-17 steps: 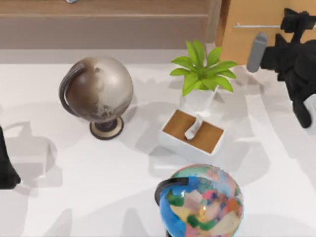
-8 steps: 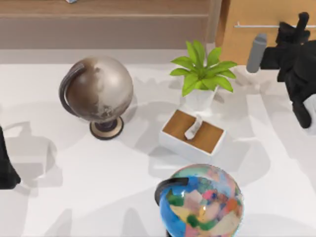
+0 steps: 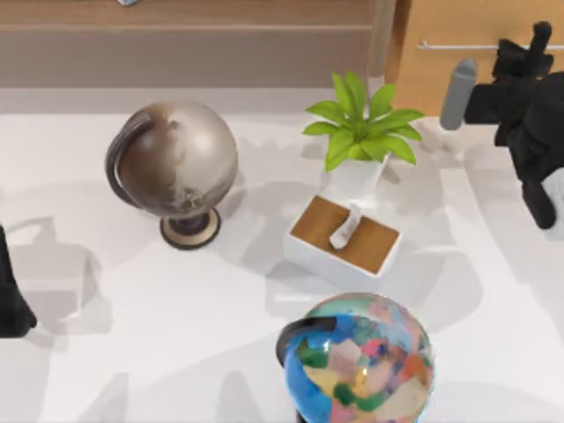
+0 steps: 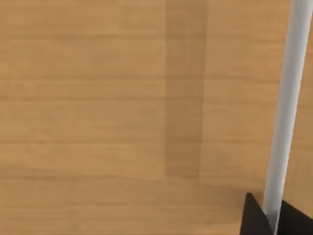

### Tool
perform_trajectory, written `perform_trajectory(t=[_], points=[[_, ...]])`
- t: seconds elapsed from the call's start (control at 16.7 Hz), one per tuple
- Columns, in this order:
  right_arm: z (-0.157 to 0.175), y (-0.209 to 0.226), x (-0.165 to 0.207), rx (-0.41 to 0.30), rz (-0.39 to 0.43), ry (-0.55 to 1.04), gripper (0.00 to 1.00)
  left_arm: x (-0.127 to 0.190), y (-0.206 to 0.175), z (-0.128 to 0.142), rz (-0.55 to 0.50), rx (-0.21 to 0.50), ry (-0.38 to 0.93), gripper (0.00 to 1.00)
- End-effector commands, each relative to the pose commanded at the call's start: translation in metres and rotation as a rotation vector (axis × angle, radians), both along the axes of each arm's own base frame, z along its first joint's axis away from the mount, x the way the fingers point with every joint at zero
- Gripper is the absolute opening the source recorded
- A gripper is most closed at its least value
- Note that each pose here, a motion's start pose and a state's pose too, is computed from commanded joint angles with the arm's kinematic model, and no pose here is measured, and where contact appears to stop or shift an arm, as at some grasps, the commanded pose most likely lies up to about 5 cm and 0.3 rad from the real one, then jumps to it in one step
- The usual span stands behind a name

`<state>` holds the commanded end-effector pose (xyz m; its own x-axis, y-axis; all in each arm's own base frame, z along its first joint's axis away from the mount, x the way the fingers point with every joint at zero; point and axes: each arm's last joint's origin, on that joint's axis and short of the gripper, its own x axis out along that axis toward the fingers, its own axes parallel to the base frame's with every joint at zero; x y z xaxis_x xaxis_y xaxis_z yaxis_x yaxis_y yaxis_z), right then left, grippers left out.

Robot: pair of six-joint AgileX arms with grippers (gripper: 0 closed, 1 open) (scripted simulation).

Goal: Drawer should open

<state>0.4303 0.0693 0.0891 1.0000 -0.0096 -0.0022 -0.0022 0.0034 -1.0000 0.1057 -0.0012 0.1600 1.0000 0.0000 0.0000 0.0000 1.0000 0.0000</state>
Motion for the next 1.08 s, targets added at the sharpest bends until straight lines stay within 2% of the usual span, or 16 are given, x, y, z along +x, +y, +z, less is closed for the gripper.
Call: perform_trajectory(t=[0.36,0.72,1.08], points=[[0.025,-0.008,-0.022,0.031,0.008,-0.089,0.00,0.000,0.000,0.000,0.000,0.000,0.000,1.00],[0.002,0.000,-0.061,0.004,0.001,-0.010,0.00,0.000,0.000,0.000,0.000,0.000,0.000,1.00],[-0.002,-0.001,-0.063,0.000,-0.004,0.008,0.00,0.000,0.000,0.000,0.000,0.000,0.000,1.00]])
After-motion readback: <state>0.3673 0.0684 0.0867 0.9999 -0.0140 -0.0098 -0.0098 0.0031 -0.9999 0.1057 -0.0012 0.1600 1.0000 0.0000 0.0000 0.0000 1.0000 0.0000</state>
